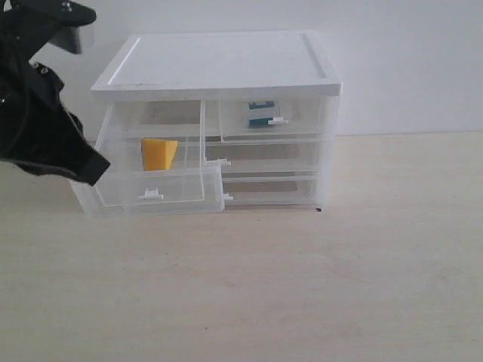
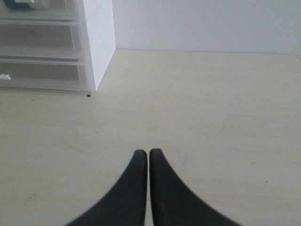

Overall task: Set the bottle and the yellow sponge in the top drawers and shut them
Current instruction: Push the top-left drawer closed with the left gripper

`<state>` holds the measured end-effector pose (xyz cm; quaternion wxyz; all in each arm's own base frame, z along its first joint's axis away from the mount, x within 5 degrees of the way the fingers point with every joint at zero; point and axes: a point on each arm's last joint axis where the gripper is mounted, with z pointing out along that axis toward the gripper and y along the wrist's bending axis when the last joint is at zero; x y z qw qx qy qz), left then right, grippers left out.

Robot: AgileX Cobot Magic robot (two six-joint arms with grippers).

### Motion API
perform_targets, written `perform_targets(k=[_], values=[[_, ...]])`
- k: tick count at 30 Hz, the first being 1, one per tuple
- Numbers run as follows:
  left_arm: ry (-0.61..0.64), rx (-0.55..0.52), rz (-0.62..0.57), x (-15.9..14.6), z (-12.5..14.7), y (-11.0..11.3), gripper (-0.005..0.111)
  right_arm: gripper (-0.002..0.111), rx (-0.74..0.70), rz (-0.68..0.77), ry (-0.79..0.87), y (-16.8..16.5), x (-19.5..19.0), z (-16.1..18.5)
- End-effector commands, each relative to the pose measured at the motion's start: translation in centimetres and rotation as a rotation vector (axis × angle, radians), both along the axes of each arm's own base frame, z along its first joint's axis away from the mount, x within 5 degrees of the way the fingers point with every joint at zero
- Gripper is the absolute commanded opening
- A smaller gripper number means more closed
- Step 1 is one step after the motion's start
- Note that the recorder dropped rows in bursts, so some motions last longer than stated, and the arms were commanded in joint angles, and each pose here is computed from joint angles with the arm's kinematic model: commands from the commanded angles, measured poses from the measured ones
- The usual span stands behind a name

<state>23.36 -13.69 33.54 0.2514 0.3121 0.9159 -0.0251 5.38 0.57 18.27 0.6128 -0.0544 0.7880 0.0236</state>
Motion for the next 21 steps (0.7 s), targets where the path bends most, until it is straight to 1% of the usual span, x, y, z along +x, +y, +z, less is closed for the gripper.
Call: perform_targets(k=[1,5,8,12,15,18,21], values=[[0.087,0.015,-0.065,-2.0,-1.6,-1.0,0.004,0.000,0.001,0.003,-0.015,0.0,0.0,0.1],[0.133,-0.006,-0.102,-2.7,-3.5,-2.2,0.004,0.000,0.001,0.003,-0.015,0.0,0.0,0.1],[0.126,-0.006,-0.106,-2.2,-4.3,-2.7,0.004,0.000,0.001,0.003,-0.015,0.0,0.0,0.1],[0.054,-0.038,-0.100,-0.6,-5.3,-3.7,0.004,0.000,0.001,0.003,-0.015,0.0,0.0,0.1],[0.015,-0.040,-0.108,0.6,-6.4,-4.5,0.004,0.000,0.001,0.003,-0.015,0.0,0.0,0.1],[-0.026,-0.016,-0.110,1.7,-7.3,-4.9,0.004,0.000,0.001,0.003,-0.015,0.0,0.0,0.1],[-0.084,0.041,-0.094,2.6,-7.7,-4.7,0.004,0.000,0.001,0.003,-0.015,0.0,0.0,0.1]])
